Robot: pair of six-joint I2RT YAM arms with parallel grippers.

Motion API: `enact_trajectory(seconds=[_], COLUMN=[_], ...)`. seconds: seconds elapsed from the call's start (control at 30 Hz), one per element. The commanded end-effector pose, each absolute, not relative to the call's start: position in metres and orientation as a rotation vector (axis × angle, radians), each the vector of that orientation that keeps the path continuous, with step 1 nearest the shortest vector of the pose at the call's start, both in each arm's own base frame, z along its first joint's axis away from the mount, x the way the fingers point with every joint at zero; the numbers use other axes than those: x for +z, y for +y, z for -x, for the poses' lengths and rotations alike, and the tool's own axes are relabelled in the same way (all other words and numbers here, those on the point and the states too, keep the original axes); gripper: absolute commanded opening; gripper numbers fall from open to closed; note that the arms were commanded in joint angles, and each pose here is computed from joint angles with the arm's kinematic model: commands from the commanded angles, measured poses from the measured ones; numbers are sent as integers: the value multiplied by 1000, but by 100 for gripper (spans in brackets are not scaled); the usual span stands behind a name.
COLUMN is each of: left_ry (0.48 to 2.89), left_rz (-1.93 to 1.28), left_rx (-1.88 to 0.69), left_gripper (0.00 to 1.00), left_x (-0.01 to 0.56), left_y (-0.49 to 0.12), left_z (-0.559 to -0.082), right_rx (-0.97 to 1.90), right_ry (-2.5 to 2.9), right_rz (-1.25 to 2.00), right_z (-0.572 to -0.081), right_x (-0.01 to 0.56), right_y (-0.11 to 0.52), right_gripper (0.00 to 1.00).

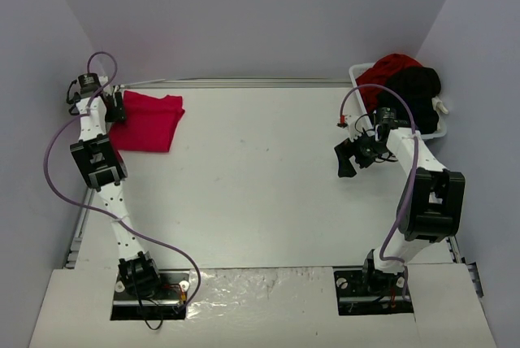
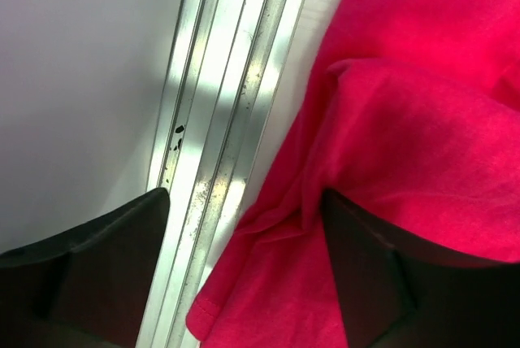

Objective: Fold and stack the t-shirts
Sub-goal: Put the neatly folded tshirt into the corner of the board with the left arm

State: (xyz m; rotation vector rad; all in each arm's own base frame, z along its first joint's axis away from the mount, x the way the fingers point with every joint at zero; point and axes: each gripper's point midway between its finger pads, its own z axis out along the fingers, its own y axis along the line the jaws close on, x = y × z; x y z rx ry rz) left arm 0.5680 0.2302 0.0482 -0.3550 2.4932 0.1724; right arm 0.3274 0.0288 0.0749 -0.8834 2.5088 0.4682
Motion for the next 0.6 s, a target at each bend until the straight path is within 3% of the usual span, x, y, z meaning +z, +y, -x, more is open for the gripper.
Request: enact_trajectory(seconds=[0.0, 0.1, 0.3, 0.57], left_ry=[2466, 2440, 2365, 2131], left_rz=[374, 376, 370, 312], left_rx=[172, 210, 278, 448], left_gripper=[76, 82, 87, 88], left_x=[71, 85, 143, 290], left_y=[232, 236, 242, 243], left_z=[-564, -566, -558, -528], right_rx=[514, 524, 531, 568], right_ry=[2517, 2513, 2489, 2429], right_rz=[883, 883, 889, 915], right_z=[-321, -321, -319, -315], right_x=[78, 79, 85, 94], right_y=[31, 32, 35, 42], right_gripper=[87, 88, 90, 91])
